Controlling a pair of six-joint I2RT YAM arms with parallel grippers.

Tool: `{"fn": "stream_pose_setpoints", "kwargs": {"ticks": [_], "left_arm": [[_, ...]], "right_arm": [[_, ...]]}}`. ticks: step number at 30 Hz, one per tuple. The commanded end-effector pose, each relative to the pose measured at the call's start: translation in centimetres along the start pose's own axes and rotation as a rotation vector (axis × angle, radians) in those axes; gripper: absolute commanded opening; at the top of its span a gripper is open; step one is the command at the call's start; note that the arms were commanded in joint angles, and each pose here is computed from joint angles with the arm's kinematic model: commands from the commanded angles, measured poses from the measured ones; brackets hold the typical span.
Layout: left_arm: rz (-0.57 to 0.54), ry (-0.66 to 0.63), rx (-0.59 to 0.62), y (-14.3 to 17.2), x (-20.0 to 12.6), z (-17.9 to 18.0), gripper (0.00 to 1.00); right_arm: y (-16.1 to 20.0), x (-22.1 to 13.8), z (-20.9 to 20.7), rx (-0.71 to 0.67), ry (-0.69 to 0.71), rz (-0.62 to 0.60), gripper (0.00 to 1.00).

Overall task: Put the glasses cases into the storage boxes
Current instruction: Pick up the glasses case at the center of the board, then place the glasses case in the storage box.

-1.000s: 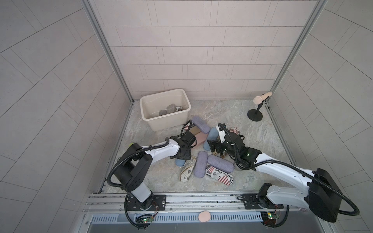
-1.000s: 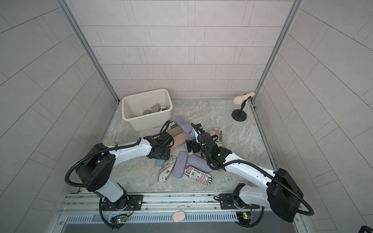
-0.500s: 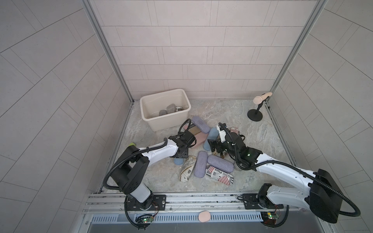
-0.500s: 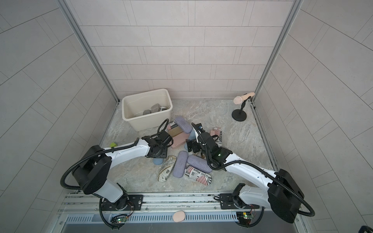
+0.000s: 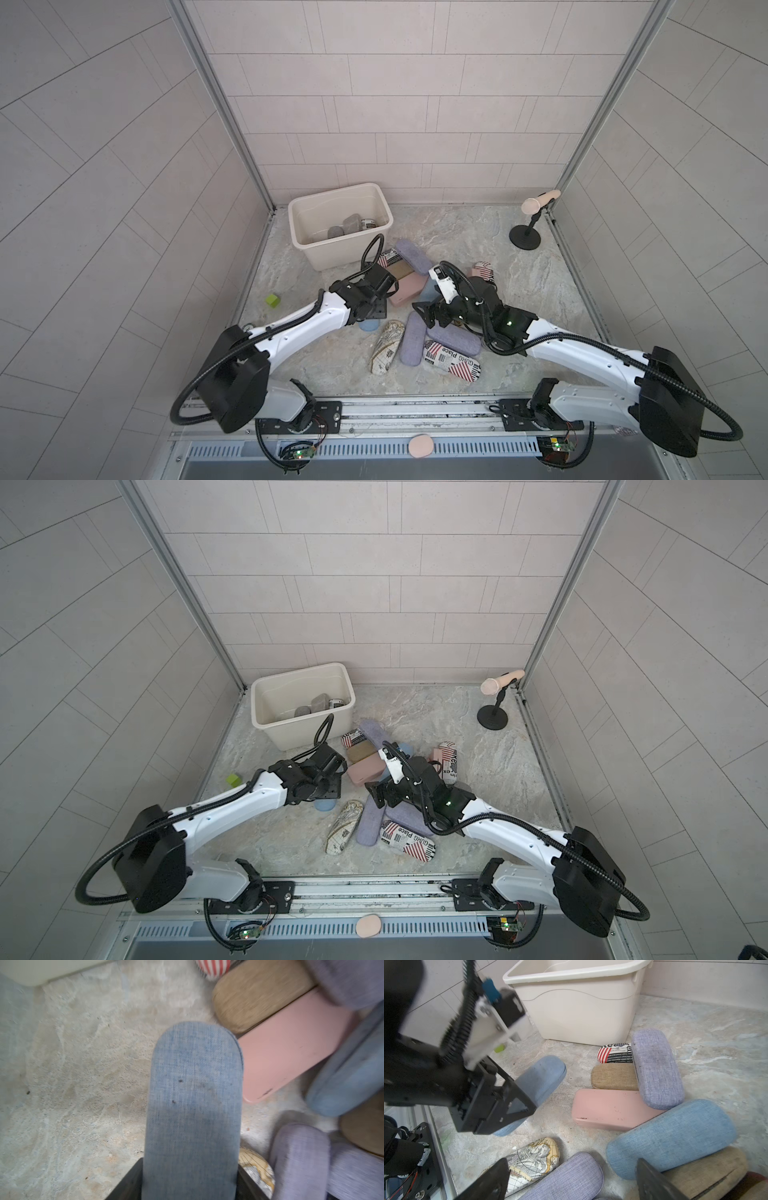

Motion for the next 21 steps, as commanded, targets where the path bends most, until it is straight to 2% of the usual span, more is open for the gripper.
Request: {"fn": "stream_pose_setpoints", "kwargs": {"ticks": [1, 6, 12, 21], "left_arm": [[-0.097, 0.06, -0.034, -2.0, -2.8, -0.3, 0.61], [-0.197, 0.117, -0.064, -3.7, -5.3, -0.2, 0.61], [-0.239, 0.167, -0.069, -4.6, -7.4, -0.4, 0.61], [-0.372, 0.105, 0.001, -8.7, -11.5, 0.1, 0.59]], "right_arm": [[-0.4, 0.0, 0.2, -0.017, -0.01, -0.018, 0.96], [-0.4, -0.1, 0.1, -0.014, -0.004, -0.02, 0.96], [-0.3, 0.0, -0.2, -0.01, 0.013, -0.017, 0.96], [-0.4, -0.3, -0.7, -0.008, 0.044, -0.028, 0.96]]}}
Point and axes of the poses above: each gripper's point midway between its finger pads, its own x axis out along the fingers, its own z axis along the line the jaws close on, y = z × x, the point moved 1 cm from there along -x, back along the fingers, and after that the axes turned 13 degrees about -x, right-handed, at the moved point
